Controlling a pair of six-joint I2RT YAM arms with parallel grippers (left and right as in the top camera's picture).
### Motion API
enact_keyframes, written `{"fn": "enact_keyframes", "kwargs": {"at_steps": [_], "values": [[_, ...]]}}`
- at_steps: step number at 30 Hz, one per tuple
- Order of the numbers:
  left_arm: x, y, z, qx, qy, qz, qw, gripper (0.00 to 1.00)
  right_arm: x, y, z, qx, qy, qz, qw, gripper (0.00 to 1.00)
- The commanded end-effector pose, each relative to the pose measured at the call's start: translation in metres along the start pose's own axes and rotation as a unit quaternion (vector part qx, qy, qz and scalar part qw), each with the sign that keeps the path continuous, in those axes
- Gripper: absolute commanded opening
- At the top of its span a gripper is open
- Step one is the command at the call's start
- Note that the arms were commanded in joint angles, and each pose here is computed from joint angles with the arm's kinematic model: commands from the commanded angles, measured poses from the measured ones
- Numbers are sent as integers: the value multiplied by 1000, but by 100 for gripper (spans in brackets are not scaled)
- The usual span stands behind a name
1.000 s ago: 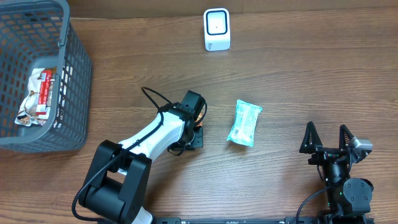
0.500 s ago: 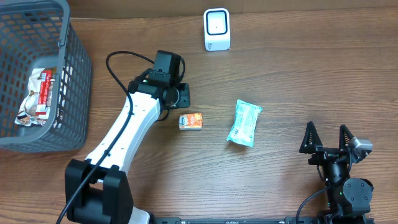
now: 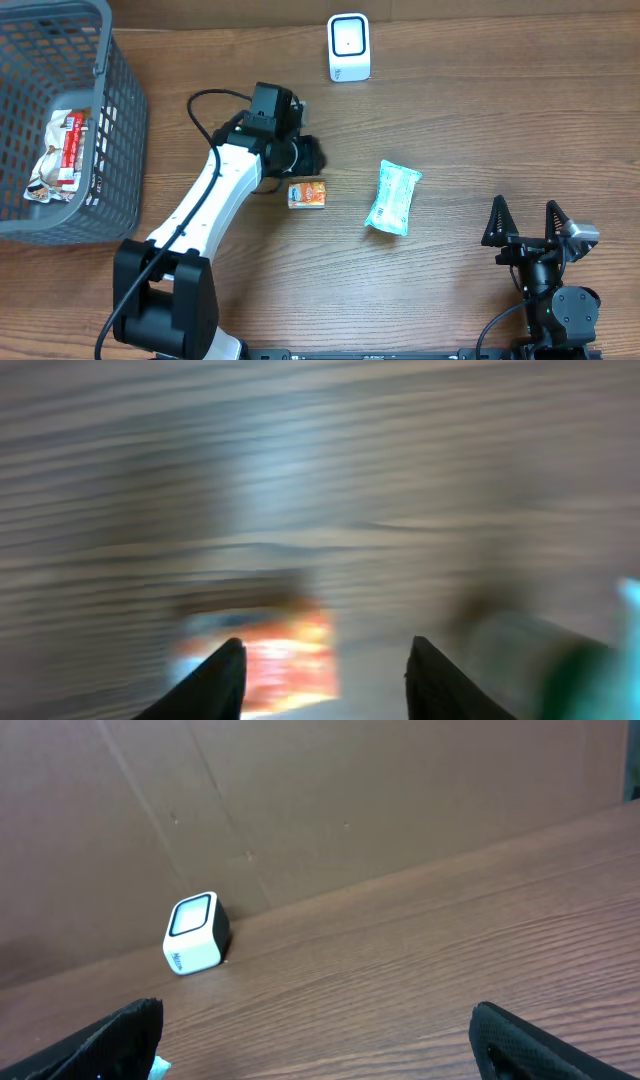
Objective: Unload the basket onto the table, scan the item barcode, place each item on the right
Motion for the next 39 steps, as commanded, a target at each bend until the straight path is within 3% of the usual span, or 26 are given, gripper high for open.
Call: {"fn": "enact_keyframes", "kwargs": {"at_steps": [1,5,7,15,26,28,31,33,39], "values": [[-27,-59,5,52,10,-181,982,52,0,-1,-2,-2,0,1,1000,100],[-19,-75,-8,73,27,-182,980,69,0,-1,-2,-2,0,1,1000,100],[-12,-82,-17,84,37,-175,980,70,0,-1,-2,-2,0,1,1000,100],[17,-99,-41,117,40,-78,989,68,0,-1,-2,-2,0,1,1000,100],[43,-93,-51,106,73,-53,990,57,0,-1,-2,-2,0,1,1000,100],[52,-90,-54,93,87,-48,991,51,0,-1,-2,-2,0,1,1000,100],[67,-87,-61,83,118,-57,988,18,0,-1,-2,-2,0,1,1000,100],[70,-87,-63,81,125,-62,987,7,0,-1,-2,-2,0,1,1000,100],[58,-97,-57,86,111,-97,985,4,0,-1,-2,-2,0,1,1000,100]]}}
Point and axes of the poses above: each gripper's point midway between its finger pads, its own x axis out along the fingers, its own y axis along the line the jaws close on, z = x × y, the point moved 6 cm from there along -x, back along the fingers, and after that the axes turned 3 degrees about -x, right-handed, at the moved point
